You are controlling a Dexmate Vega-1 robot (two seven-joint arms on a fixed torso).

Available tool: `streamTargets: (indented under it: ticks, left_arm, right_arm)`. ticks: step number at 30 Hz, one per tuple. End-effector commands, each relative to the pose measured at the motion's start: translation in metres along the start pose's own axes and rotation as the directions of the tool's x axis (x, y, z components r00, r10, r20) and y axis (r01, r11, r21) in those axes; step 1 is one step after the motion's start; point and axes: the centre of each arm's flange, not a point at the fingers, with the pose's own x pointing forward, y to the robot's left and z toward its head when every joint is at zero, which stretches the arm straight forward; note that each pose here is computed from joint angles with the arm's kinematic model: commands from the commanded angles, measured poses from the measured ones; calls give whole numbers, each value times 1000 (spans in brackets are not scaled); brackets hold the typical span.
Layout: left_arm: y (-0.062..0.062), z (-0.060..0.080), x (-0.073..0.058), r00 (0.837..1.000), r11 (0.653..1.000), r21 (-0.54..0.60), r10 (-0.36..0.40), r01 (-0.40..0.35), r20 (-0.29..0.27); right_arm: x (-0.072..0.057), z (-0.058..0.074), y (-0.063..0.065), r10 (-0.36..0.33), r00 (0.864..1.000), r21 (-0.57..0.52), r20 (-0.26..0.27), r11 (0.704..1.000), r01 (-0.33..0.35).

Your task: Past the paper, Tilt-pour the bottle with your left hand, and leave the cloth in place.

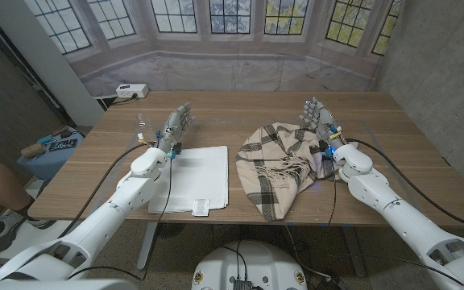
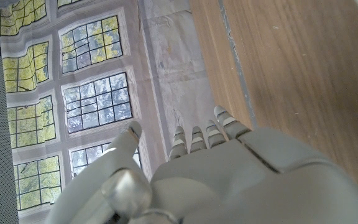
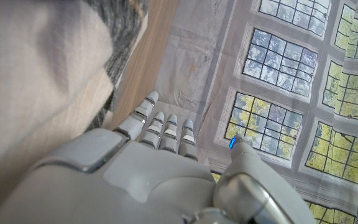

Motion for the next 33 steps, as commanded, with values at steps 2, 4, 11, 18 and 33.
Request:
streamTargets:
  ticks: [2,4,11,18,33]
  left_arm:
    - [-2,-1,0,1000,1000,-1,-13,13,-13]
    - [-1,0,-2,1000,1000,1,-15,15,-14]
    - [-2,5,-6,1000,1000,10,-24,24,-11]
    - [-9,8,-15,998,998,17,-53,53,-25]
    - [-10,12,-47,997,998,37,-54,56,-55]
  right_arm:
    - [2,-2,4,8,1000,-15,-10,1000,-8]
    - [0,-2,5,9,1000,-15,-10,1000,-10]
    - [-5,-2,8,16,1000,-21,-8,1000,-16]
    - [-11,0,11,24,1000,-29,-1,999,-24]
    - [-22,-4,21,44,999,-35,-1,998,-44]
